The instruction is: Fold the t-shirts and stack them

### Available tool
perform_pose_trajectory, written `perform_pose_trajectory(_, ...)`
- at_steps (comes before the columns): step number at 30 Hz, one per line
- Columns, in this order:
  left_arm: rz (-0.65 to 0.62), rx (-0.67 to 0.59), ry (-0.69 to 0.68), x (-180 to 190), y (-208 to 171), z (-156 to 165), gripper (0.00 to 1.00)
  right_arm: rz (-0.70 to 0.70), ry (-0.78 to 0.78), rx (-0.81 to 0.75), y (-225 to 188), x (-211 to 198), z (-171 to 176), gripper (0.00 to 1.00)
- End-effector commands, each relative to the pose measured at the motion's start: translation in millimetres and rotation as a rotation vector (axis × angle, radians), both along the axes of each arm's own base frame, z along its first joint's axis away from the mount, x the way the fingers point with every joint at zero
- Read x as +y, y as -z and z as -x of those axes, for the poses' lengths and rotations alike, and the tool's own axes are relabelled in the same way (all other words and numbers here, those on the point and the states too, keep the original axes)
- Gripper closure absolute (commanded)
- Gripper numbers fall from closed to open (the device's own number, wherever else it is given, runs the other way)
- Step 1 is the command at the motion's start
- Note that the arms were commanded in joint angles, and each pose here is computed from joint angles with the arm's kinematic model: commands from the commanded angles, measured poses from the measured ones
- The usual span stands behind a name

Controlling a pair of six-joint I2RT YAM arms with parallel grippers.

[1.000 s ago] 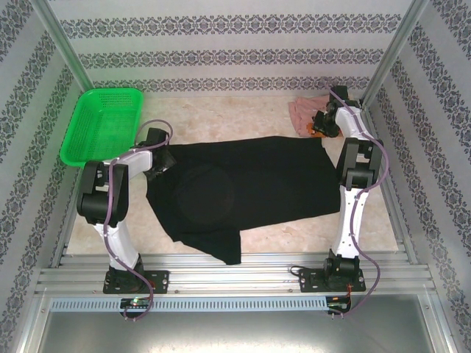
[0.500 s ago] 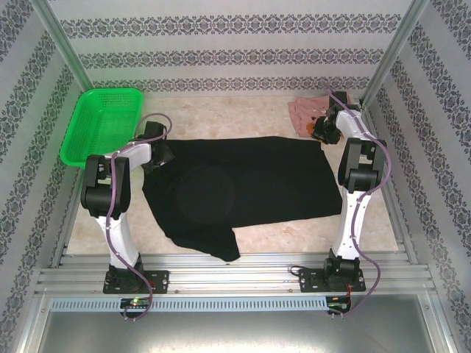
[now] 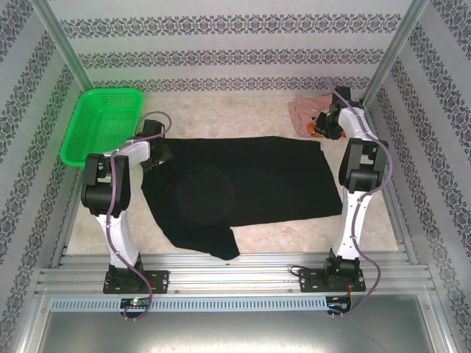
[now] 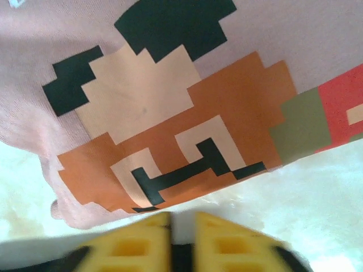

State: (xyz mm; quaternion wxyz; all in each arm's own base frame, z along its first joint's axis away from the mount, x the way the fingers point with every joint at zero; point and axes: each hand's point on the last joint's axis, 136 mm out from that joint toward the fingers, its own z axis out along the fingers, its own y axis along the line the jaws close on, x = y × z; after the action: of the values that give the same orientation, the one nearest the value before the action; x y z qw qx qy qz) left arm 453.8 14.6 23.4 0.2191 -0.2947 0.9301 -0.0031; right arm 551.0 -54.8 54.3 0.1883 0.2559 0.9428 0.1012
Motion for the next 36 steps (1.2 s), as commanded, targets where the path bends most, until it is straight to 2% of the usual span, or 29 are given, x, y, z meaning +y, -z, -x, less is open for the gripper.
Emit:
perform_pose_trajectory(1, 0.005, 0.075, 0.021, 3.9, 18.1, 11.6, 0.28, -0.040, 0.032, 0.022, -12.8, -3.7, 17.9, 0.59)
perform_pose_trajectory(4, 0.012, 0.064, 0.023, 2.6, 17.7, 10.3, 0.28, -0.076, 0.044, 0.041, -7.5, -3.7, 32.4, 0.54)
perform_pose_trajectory(8, 0.030, 0.049, 0.024, -0.2, 17.8, 6.9, 0.28, -0.116, 0.034, 0.033, -0.2, 0.1, 35.6, 0.53)
perform_pose_trajectory(19, 0.044, 0.028, 0.036, -3.2, 14.4, 1.6, 0.28, -0.210, 0.038, -0.023, 6.6, 17.6, 12.5, 0.57)
perform_pose_trajectory(25, 0.043, 0.023, 0.039, -3.1, 13.4, 0.6, 0.28, -0.217, 0.024, 0.010, 10.7, 23.1, 21.6, 0.61)
perform_pose_trajectory(36, 0.043, 0.030, 0.045, -3.7, 15.1, 3.2, 0.28, -0.207, 0.016, 0.073, 12.9, 20.6, 35.5, 0.62)
